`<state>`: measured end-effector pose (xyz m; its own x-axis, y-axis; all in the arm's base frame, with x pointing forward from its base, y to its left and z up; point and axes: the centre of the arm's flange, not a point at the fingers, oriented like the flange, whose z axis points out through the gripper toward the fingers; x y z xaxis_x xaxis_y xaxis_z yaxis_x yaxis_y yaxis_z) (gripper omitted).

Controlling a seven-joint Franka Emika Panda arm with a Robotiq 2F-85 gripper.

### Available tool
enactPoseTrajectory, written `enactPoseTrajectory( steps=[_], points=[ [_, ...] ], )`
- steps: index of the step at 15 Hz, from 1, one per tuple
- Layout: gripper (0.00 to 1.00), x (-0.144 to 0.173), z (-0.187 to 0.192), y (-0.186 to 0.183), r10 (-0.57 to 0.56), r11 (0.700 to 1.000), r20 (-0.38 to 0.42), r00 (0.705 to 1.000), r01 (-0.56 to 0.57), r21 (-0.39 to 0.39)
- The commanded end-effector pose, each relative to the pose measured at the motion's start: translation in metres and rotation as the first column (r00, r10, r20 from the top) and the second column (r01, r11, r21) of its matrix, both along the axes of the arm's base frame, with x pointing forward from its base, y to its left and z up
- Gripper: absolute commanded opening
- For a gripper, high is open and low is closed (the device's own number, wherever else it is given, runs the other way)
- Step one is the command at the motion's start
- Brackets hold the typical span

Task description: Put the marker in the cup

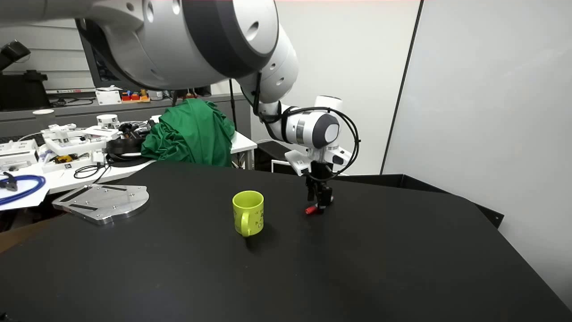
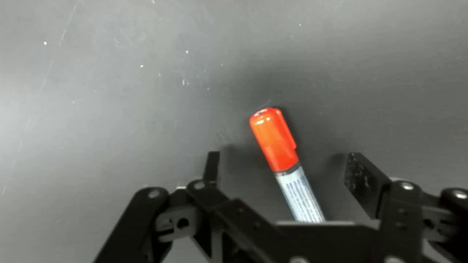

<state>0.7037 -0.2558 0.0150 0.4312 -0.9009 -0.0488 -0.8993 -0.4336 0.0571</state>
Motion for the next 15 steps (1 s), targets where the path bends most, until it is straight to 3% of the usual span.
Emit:
enactPoseTrajectory(
  steps=[1,6,9,15],
  points=[
    [0.57,0.021,-0.014,-0.01,-0.011,1.0,0.03,0.999,0.012,-0.014],
    [0.21,0.029,0.0,-0.004,-0.023,1.0,0.064,0.998,0.024,-0.007],
    [0.02,0.036,0.025,-0.006,-0.107,0.994,0.054,0.993,0.105,0.035],
    [0.05,0.043,0.136,0.002,-0.218,0.966,0.014,0.976,0.214,0.145]
  ],
)
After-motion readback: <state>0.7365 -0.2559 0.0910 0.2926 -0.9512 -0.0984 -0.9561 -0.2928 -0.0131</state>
